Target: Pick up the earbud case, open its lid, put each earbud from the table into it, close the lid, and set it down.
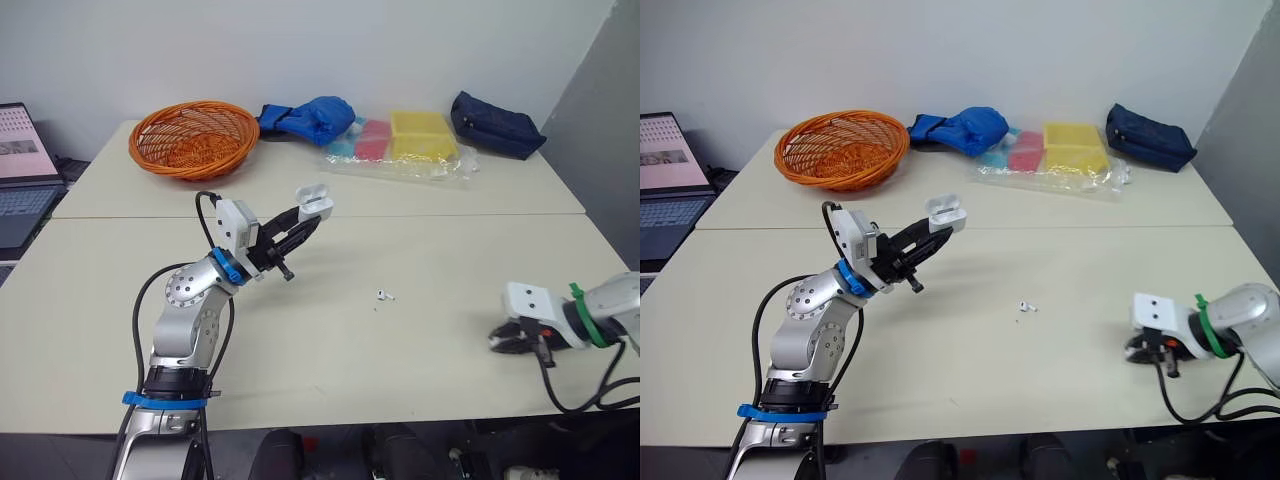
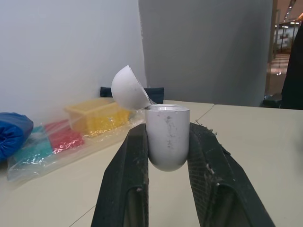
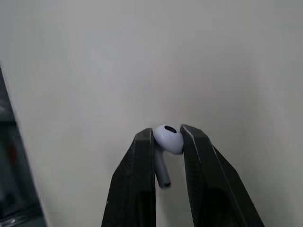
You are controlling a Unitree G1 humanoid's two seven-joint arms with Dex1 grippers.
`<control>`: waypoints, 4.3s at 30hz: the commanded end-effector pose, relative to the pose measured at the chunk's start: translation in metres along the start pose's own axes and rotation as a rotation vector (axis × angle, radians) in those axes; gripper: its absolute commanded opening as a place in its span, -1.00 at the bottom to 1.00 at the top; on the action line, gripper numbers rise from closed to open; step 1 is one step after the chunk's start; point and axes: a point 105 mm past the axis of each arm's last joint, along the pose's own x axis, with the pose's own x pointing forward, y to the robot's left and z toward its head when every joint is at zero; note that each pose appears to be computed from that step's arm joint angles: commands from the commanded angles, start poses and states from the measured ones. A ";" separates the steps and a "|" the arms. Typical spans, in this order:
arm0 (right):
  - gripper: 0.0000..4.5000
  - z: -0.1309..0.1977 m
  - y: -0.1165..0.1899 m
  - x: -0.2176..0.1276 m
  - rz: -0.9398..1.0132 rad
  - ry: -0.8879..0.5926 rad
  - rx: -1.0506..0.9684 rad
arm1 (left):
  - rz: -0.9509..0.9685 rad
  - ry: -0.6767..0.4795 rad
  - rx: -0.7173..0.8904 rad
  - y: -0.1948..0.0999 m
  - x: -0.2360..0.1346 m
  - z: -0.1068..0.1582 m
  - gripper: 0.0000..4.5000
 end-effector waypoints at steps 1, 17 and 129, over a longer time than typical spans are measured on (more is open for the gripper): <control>-0.80 -0.010 -0.013 -0.012 -0.037 0.083 -0.041 | -0.017 -0.041 0.025 -0.006 0.003 0.009 -0.67; -0.80 -0.050 -0.030 -0.015 -0.032 0.235 -0.064 | -0.006 -0.047 0.009 -0.015 0.001 0.007 -0.67; -0.81 0.291 -0.005 -0.036 -0.309 -1.376 0.280 | -0.024 -0.178 -0.061 -0.025 0.044 0.018 -0.67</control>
